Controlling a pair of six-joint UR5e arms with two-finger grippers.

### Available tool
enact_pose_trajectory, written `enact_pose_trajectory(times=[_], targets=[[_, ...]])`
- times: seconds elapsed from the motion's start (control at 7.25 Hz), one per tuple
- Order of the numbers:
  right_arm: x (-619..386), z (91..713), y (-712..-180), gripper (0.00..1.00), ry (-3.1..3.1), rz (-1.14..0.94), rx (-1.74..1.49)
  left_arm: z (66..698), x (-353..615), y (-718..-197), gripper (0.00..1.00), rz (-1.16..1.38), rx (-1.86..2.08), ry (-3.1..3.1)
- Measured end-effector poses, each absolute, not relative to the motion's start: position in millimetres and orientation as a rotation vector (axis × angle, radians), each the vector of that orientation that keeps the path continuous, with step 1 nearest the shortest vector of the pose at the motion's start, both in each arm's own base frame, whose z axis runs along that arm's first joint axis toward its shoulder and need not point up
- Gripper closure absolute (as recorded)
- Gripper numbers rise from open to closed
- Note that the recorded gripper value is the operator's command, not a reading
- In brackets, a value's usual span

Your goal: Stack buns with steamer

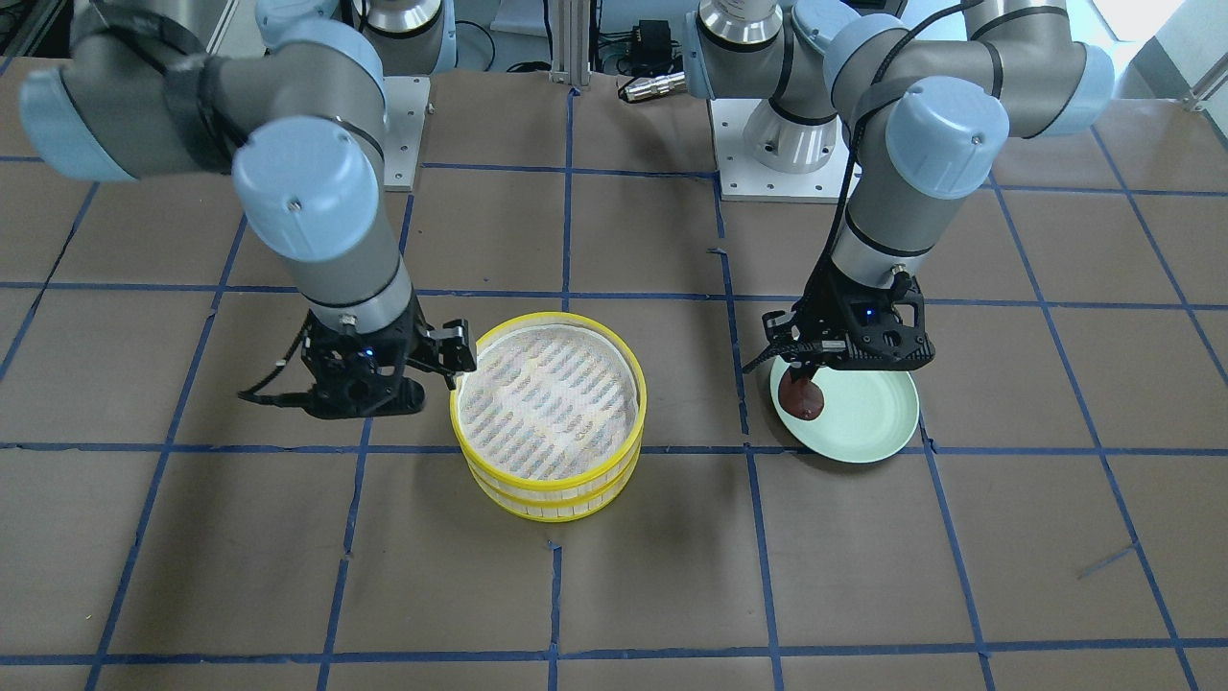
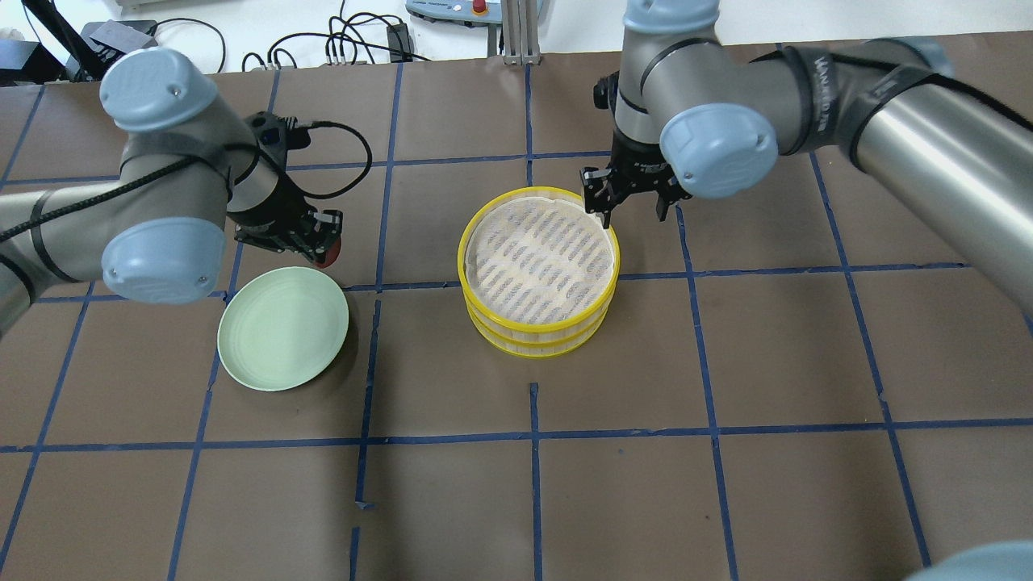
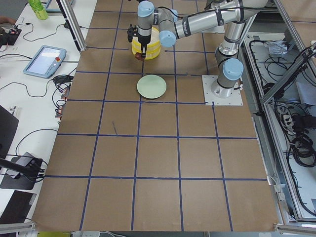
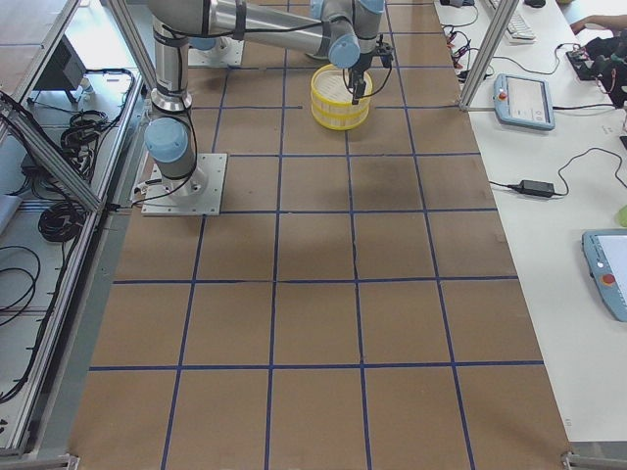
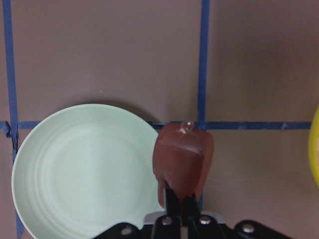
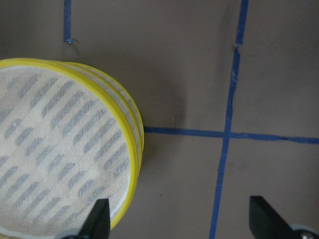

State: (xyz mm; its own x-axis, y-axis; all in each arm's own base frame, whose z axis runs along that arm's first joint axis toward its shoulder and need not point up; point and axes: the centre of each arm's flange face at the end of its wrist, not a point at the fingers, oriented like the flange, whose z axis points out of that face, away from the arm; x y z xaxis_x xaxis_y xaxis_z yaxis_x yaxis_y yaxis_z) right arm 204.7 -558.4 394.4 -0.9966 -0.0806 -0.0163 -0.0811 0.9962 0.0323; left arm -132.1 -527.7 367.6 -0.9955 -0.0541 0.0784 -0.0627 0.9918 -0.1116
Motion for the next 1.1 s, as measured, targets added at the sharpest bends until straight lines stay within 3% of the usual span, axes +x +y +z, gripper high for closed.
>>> enact_pose_trajectory(times=[0.28, 0.55, 0.69, 0.83, 0.97, 1.1], targets=[[165, 477, -525, 0.00, 3.090, 0.063, -0.076, 386, -198, -531, 0.98, 0.188, 0.179, -2.944], [154, 506, -494, 0.02, 3.092, 0.076, -0.058, 368, -266, -526, 0.97, 0.191, 0.204, -2.894], [154, 512, -485, 0.06, 3.098, 0.061, -0.050, 353, -294, -522, 0.90, 0.183, 0.222, -2.884], [154, 518, -481, 0.04, 3.118, 0.034, -0.016, 344, -315, -517, 0.53, 0.174, 0.238, -2.880], [151, 522, -479, 0.00, 3.150, 0.020, 0.029, 340, -328, -512, 0.26, 0.174, 0.251, -2.877], [150, 522, -479, 0.00, 3.168, 0.017, 0.055, 339, -333, -509, 0.06, 0.186, 0.255, -2.872]])
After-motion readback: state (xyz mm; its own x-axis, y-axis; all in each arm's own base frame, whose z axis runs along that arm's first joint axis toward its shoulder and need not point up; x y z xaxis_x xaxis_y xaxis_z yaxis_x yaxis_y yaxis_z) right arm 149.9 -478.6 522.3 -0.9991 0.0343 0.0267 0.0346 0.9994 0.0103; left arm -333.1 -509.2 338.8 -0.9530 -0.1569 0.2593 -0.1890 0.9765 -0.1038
